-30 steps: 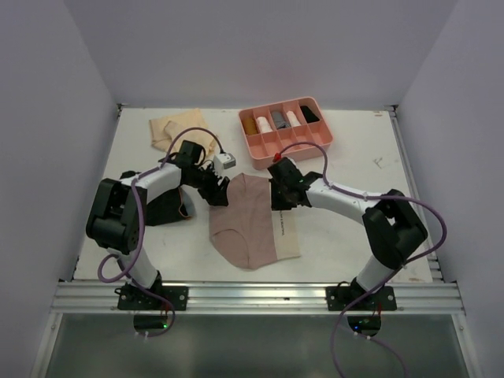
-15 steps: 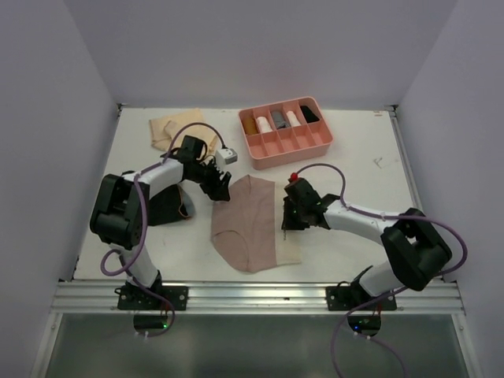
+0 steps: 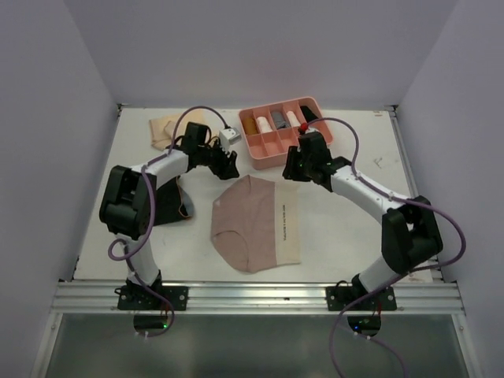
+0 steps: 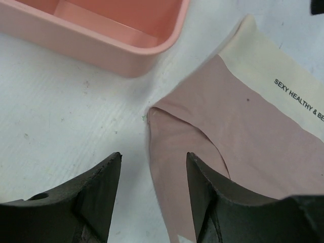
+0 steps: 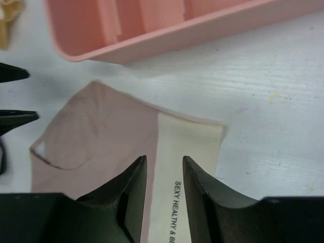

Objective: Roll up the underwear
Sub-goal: Fold the underwear

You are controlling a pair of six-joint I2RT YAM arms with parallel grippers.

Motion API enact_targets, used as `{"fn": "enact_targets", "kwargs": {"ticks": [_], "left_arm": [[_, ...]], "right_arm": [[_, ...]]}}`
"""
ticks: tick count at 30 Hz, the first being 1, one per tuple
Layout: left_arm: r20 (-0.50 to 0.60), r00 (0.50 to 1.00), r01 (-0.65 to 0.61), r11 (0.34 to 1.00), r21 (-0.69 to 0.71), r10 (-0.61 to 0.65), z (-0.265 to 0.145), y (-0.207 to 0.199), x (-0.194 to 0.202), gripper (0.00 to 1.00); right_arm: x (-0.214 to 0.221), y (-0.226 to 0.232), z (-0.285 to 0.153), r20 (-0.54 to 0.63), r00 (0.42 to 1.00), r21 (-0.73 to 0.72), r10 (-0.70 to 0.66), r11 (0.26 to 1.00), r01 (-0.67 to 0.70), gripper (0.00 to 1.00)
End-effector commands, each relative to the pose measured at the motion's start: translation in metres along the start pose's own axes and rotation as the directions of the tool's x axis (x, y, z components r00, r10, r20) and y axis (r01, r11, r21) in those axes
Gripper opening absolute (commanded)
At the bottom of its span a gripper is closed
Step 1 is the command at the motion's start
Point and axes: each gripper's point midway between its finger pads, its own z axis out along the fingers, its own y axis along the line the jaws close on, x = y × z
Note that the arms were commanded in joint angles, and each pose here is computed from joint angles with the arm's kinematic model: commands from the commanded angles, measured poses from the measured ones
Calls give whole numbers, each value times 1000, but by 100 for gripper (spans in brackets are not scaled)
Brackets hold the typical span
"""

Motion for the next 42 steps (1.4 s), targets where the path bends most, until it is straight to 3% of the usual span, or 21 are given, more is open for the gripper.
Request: {"fn": "enact_targets", "kwargs": {"ticks": [1, 11, 27, 42], "left_arm": [[96, 995, -26, 999, -35, 30, 16, 11, -29, 58], [74, 997, 38, 999, -10, -37, 51, 19, -14, 59], [53, 996, 76, 997, 35, -78, 73, 19, -5, 54], [-11, 991, 135, 989, 57, -135, 80, 3, 22, 43]], "right_arm": [[0, -15, 24, -26, 999, 24, -47, 999, 48, 38], [6, -39, 69, -75, 990, 50, -116, 992, 120, 42], [5, -50, 90, -106, 975, 59, -194, 978, 201, 49], [39, -62, 100, -189, 955, 32, -228, 971, 238, 43]]}}
